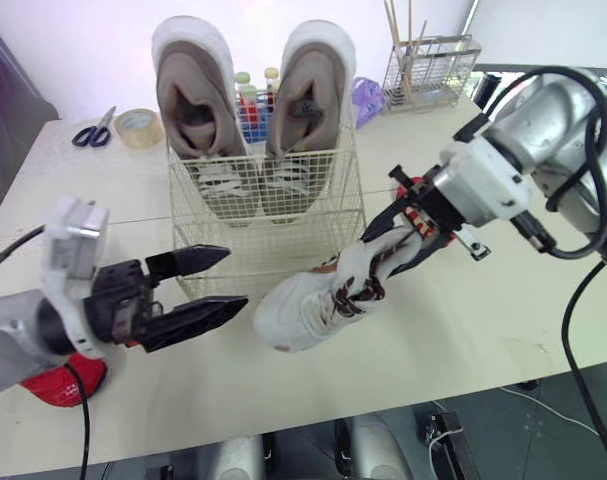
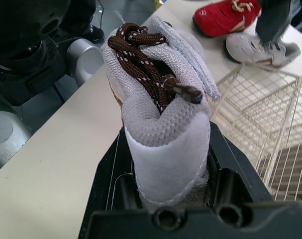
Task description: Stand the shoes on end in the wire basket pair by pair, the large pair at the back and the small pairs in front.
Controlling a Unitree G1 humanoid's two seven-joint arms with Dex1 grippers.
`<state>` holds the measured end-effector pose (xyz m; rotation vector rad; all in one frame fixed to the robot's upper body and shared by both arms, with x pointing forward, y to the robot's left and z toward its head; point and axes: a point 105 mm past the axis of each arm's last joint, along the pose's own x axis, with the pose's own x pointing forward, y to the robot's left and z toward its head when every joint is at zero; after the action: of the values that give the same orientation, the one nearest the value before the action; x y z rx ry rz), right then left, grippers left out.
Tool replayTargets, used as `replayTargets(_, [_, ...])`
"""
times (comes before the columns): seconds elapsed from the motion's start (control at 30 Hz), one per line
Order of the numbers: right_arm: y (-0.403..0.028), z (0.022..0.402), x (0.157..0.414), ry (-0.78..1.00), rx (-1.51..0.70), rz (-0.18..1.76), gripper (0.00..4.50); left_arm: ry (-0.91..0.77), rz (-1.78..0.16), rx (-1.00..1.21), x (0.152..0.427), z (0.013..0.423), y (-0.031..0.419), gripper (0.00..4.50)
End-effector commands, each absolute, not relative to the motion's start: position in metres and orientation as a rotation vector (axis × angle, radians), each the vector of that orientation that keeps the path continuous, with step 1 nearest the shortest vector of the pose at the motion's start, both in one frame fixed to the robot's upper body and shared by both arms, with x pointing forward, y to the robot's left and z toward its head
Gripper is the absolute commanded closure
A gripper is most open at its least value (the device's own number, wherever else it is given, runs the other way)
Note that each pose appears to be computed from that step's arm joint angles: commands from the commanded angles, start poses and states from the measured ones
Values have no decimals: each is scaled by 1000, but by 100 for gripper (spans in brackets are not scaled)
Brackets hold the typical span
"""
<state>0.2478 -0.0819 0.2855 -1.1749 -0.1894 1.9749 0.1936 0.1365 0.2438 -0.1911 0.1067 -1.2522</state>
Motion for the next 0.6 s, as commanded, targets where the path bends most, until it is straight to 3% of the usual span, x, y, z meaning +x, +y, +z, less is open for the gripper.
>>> replayTargets(0.03, [-76, 300, 241, -279, -1238, 1972, 338, 160, -1342, -165, 191, 235, 127, 0])
replayTargets(0.43, [-62, 305, 230, -360, -1246, 2021, 338, 287, -1553, -166, 193, 209, 98, 0])
replayTargets(0.57, [-61, 305, 229, -365, -1241, 2025, 339, 268, -1572, -222, 197, 212, 95, 117])
replayTargets(0.6, [-61, 305, 228, -362, -1239, 2025, 339, 263, -1571, -230, 198, 212, 95, 167])
